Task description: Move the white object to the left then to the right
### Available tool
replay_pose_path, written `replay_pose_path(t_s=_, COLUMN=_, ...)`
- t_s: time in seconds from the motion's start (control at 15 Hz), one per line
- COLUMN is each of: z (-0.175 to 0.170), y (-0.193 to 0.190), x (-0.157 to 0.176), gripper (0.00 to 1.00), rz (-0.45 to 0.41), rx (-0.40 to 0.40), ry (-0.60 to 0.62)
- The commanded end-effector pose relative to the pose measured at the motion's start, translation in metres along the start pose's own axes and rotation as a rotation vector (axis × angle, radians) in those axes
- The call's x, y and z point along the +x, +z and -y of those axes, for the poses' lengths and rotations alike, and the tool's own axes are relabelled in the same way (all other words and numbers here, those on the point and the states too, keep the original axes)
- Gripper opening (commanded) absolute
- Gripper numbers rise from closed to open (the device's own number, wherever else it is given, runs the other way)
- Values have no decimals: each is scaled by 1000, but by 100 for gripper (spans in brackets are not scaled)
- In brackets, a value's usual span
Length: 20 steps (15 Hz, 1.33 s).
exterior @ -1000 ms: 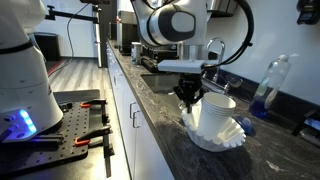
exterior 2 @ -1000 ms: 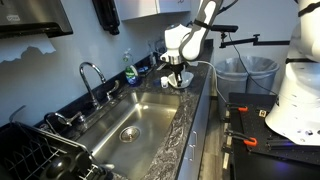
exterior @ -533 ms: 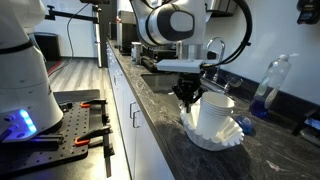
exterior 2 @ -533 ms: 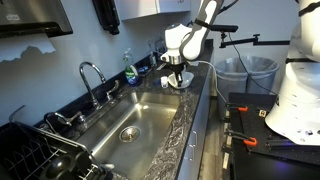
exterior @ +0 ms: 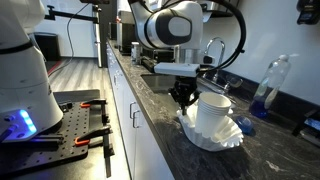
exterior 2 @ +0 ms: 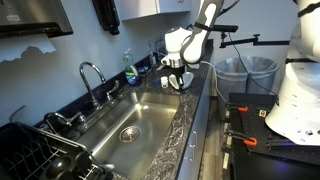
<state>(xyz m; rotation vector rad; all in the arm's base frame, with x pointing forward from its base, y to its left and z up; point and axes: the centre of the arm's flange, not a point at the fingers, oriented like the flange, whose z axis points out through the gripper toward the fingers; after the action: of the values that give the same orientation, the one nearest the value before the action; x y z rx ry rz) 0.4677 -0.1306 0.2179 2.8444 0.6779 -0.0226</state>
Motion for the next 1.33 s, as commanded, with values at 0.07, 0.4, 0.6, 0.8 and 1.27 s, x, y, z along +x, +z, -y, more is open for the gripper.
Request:
replay_pose_path(t_s=0.07, z=26, y=0, x=-1, gripper=0, rz=11, rx=12, ry=8)
replay_pose_path(t_s=0.4, z=47, y=-6, x=-1, gripper=0, rz=7, rx=10, ry=-16)
replay_pose_path(t_s=0.6, z=56, y=-10, x=0, gripper=0, rz=4, rx=5, ry=-30)
replay_pose_path(t_s=0.8, z=63, y=-13, x=-1, gripper=0, rz=1, rx=-8, ry=-42)
replay_pose_path(t_s=1.27, z=38, y=-2, x=-3, gripper=0, rz=13, rx=-33, ry=46)
